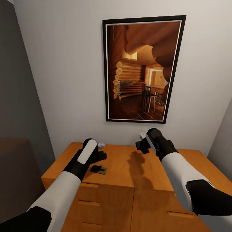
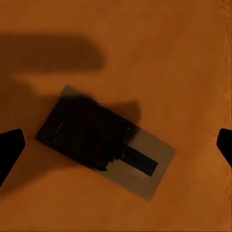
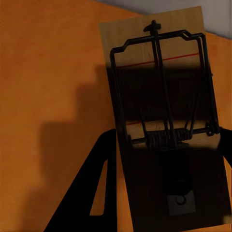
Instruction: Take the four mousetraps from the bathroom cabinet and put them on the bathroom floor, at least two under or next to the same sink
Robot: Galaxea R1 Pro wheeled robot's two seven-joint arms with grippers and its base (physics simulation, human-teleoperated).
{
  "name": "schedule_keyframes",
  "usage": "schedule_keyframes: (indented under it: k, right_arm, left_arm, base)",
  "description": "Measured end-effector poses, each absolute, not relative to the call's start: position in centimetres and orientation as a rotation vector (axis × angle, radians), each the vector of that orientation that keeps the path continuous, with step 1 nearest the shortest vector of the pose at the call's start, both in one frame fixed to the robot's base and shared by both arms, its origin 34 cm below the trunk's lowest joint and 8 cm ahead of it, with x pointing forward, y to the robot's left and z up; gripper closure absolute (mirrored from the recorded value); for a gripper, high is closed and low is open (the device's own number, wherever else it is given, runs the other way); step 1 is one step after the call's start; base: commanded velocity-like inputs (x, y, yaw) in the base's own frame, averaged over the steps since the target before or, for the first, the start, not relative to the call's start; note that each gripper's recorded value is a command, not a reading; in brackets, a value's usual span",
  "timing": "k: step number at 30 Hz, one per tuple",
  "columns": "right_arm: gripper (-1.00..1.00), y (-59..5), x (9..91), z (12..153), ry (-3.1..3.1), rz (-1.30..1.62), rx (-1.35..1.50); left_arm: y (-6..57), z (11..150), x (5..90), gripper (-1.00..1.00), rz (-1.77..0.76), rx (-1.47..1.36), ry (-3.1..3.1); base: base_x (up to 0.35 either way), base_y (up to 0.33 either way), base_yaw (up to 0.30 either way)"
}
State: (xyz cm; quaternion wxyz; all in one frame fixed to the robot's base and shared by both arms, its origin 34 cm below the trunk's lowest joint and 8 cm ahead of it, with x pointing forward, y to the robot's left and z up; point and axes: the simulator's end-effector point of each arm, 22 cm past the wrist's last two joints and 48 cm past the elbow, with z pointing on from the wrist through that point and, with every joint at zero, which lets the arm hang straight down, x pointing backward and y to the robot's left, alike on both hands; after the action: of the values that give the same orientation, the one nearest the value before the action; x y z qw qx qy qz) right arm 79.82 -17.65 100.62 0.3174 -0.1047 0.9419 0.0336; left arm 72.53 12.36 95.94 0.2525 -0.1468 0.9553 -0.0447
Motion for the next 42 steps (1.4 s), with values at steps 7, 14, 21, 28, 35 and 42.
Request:
schedule_keyframes:
  k: [7, 14, 21, 28, 35, 42]
  right_arm:
    - [1.00, -17.9, 79.8, 100.6, 2.480, 0.085, -0.274]
    - [1.00, -18.1, 79.9, 100.6, 2.480, 0.083, -0.271]
    - [1.00, -18.1, 79.9, 100.6, 2.480, 0.083, -0.271]
    - [1.00, -18.1, 79.9, 100.6, 2.480, 0.083, -0.271]
    - [1.00, -18.1, 79.9, 100.6, 2.480, 0.083, -0.271]
    - [1.00, -18.1, 79.9, 100.6, 2.480, 0.083, -0.271]
  left_arm:
    - [11.5, 96.4, 72.6, -1.00, -0.170, -0.393, 2.593]
    - [10.9, 95.5, 72.2, -1.00, -0.210, -0.420, 2.616]
    - [11.3, 94.2, 71.9, -1.00, -0.184, -0.469, 2.633]
    - [12.2, 92.9, 71.4, -1.00, -0.128, -0.533, 2.652]
    - [12.7, 91.6, 70.6, -1.00, -0.102, -0.607, 2.678]
    - [12.7, 91.8, 71.0, -1.00, -0.128, -0.706, 2.636]
  base:
    - [0.000, 0.000, 0.000]
    - [0.000, 0.000, 0.000]
    - [0.000, 0.000, 0.000]
    - [0.000, 0.000, 0.000]
    - [0.000, 0.000, 0.000]
    - [0.000, 0.000, 0.000]
